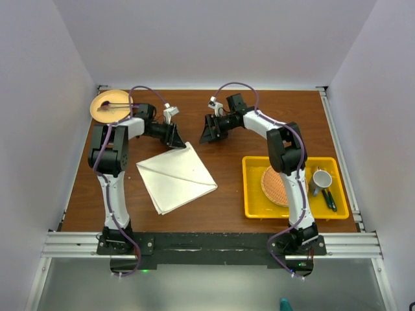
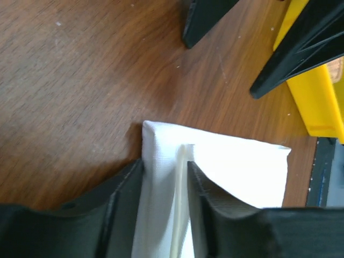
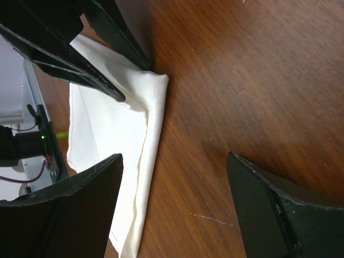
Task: Fold the napkin into a case and place the utensils inside
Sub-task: Pick up the upper triangle-folded napkin from the center of the board.
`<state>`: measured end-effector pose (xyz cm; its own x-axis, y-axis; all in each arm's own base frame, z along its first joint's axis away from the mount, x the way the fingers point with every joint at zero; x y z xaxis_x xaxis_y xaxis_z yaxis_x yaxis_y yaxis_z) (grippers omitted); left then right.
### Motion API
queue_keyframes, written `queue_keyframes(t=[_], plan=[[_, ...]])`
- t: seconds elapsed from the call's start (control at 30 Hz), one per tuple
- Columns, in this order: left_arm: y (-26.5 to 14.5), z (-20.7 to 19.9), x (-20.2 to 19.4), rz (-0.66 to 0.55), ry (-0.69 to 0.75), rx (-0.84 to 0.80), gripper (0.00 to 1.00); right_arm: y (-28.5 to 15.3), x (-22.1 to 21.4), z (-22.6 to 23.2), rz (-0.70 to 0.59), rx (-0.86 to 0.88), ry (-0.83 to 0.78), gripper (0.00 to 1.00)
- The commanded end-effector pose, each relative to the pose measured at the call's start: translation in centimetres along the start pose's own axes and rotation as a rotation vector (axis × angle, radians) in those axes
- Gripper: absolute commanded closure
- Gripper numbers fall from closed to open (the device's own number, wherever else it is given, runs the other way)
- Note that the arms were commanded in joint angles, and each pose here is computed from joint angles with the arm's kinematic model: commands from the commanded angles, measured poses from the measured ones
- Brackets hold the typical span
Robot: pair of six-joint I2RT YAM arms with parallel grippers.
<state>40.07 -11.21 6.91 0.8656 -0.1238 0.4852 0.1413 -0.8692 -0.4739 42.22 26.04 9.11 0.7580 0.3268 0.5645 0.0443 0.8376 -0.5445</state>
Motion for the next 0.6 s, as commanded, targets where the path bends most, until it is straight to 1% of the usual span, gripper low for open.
queue_keyframes(t=[0.0, 0.03, 0.2, 0.4, 0.53, 0.57], plan=[[0.0, -0.3, 0.6, -0.011, 0.035, -0.031, 0.49, 0.8, 0.2, -0.6, -0.012, -0.026, -0.014, 0.17], [0.0, -0.2, 0.7, -0.014, 0.026, -0.035, 0.47, 0.9, 0.1, -0.5, -0.009, -0.016, -0.011, 0.19], [-0.1, 0.7, 0.5, -0.015, -0.051, -0.11, 0.46, 1.4, -0.3, 0.0, -0.003, 0.001, 0.0, 0.25], [-0.3, 1.0, -0.1, -0.008, -0.087, -0.158, 0.42, 1.6, -0.7, 0.2, -0.005, 0.009, 0.024, 0.25], [-0.7, 1.9, -0.2, -0.028, -0.137, -0.171, 0.4, 1.8, -0.8, 0.1, -0.004, 0.011, 0.034, 0.26], [-0.9, 2.1, -0.2, -0.037, -0.17, -0.174, 0.4, 1.8, -0.6, 0.1, -0.008, 0.011, 0.033, 0.26]])
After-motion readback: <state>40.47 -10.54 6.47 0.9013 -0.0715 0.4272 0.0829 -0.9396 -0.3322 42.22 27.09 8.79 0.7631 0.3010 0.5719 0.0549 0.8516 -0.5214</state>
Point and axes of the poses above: each gripper's point midway between its finger pads, its own y axis out along the fingers, its own z axis along the line the jaws close on, x = y × z, the point moved 8 cm from there along -y, back along the fingers, and after that the axes turned 9 degrees about -y, right-handed, at the moved point
